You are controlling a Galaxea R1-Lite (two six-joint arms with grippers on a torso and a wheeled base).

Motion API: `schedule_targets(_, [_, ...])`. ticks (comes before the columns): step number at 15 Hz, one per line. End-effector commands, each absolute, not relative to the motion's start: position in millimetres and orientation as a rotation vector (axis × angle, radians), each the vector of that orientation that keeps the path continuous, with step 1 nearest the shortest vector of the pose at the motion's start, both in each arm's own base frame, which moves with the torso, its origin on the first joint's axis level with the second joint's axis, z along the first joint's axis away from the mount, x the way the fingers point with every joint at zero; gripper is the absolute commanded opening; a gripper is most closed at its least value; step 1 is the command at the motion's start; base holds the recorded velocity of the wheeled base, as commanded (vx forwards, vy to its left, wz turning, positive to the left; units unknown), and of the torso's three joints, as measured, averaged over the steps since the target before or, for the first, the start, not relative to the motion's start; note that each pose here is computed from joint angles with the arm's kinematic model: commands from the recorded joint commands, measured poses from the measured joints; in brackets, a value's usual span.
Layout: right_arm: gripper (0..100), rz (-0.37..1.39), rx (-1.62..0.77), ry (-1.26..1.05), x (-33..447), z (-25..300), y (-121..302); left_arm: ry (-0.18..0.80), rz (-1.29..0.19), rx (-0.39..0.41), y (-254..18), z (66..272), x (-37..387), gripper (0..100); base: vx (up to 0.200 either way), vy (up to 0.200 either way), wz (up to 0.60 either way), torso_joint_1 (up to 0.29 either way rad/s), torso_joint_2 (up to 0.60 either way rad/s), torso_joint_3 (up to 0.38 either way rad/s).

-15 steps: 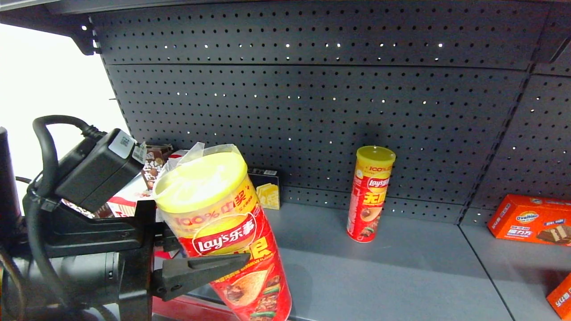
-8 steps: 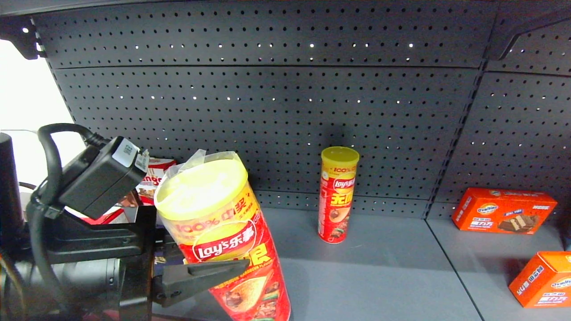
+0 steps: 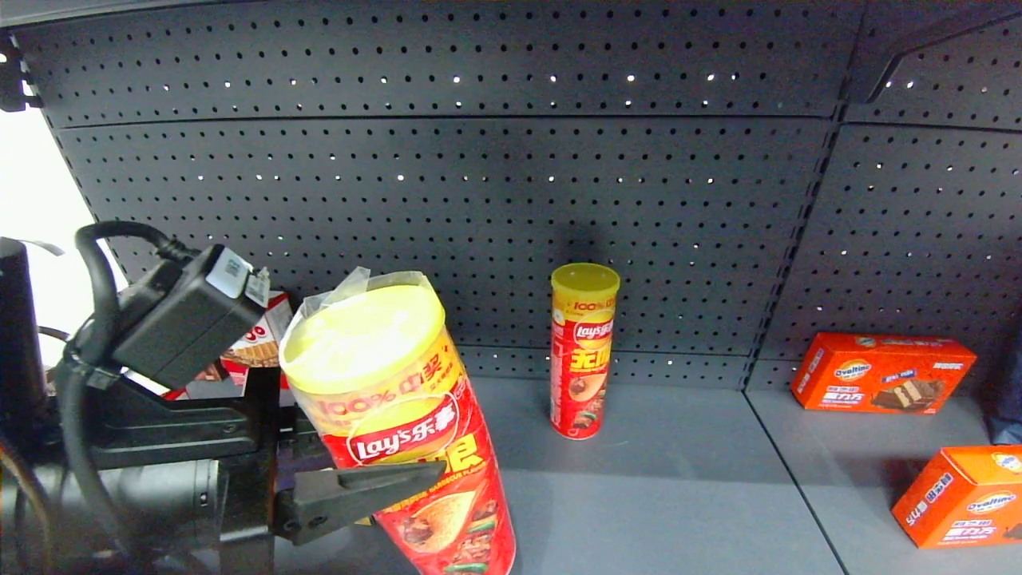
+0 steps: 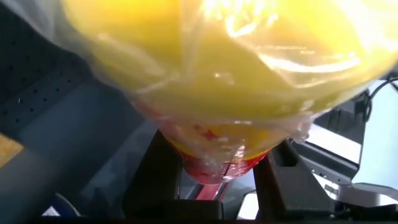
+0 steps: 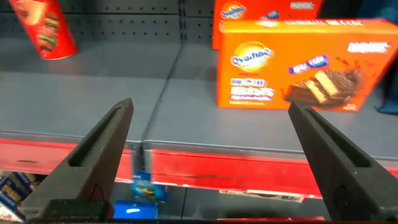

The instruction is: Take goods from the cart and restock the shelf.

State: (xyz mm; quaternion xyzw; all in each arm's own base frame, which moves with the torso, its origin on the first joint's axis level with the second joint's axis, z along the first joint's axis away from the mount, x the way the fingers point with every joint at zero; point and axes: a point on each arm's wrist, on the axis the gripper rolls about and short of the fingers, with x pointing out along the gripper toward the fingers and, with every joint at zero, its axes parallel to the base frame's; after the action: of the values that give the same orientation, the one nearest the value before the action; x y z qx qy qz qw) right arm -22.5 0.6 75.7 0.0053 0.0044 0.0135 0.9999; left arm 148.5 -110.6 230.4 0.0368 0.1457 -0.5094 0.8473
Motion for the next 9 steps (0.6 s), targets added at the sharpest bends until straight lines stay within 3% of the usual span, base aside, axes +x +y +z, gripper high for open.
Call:
schedule_targets(1, [100,0.028,0.011,0.011,-22,76,1,0.311,-1.072,0.078,-110,230,149,0,0.0,0.0,0.0,0.0,0.0,0.0])
schedule_targets(6, [100,0.042,-0.025,0.067,-18,78,0,0.311,-1.066,0.08,-111,230,150,0,0.0,0.0,0.0,0.0,0.0,0.0])
schedule_targets(7, [100,0.069,-0.07,0.03,-21,92,1,0.304,-1.065,0.081,-111,232,151,0,0.0,0.0,0.0,0.0,0.0,0.0])
schedule_targets(8, [100,0.141,-0.071,0.023,-9,164,2,0.294,-1.073,0.08,-115,236,156,0,0.0,0.0,0.0,0.0,0.0,0.0])
schedule_targets(9, [100,0.195,-0.072,0.045,-1,175,3,0.297,-1.081,0.083,-119,236,158,0,0.0,0.0,0.0,0.0,0.0,0.0])
